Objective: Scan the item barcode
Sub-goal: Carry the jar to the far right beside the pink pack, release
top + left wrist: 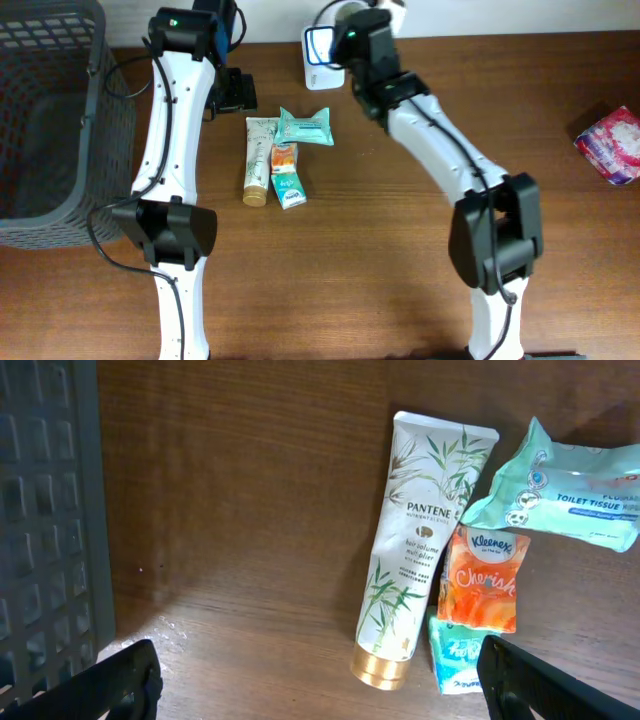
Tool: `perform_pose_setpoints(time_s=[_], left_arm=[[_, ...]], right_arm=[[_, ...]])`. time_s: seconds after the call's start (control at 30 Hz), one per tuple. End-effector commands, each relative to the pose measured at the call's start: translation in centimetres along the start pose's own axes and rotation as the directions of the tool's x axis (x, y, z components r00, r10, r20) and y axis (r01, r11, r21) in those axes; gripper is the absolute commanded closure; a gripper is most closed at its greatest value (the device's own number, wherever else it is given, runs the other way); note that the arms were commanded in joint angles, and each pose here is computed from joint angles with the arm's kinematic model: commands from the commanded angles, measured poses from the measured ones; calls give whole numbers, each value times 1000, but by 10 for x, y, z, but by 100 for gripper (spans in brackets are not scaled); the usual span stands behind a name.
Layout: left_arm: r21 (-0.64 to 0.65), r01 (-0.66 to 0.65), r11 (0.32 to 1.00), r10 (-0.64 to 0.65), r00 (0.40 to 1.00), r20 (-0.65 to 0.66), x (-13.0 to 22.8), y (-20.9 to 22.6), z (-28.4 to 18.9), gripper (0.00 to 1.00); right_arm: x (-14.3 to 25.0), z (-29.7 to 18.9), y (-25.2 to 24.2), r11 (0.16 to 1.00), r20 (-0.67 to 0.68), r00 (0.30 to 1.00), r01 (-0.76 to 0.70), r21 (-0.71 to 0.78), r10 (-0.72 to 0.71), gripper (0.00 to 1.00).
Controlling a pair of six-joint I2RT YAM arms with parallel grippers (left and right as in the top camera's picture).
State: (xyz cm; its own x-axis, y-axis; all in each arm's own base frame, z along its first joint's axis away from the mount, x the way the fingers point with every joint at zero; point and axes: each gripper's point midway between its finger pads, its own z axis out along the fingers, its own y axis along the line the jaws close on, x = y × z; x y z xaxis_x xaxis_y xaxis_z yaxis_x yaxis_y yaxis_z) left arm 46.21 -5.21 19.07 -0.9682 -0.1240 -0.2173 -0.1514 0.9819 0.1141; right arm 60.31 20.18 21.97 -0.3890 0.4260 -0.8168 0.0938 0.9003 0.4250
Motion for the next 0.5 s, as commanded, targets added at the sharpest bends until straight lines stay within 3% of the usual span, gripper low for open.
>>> perform_pose_setpoints(time_s=[0.0, 0.13, 0.47], left_arm=[[-11, -14, 1000, 14, 1000, 9, 0, 2, -3, 1], [-12, -13, 1000, 13, 1000, 9, 0, 2, -3, 1], [-12, -14, 1000, 14, 1000, 9, 0, 2, -3, 1]], right_arm=[[12, 30, -11, 990, 98, 987, 118, 81, -125, 53], [22, 55, -9, 983, 178, 967, 178, 48, -184, 53], [33, 55, 20, 976, 161, 972, 191, -101, -174, 49]])
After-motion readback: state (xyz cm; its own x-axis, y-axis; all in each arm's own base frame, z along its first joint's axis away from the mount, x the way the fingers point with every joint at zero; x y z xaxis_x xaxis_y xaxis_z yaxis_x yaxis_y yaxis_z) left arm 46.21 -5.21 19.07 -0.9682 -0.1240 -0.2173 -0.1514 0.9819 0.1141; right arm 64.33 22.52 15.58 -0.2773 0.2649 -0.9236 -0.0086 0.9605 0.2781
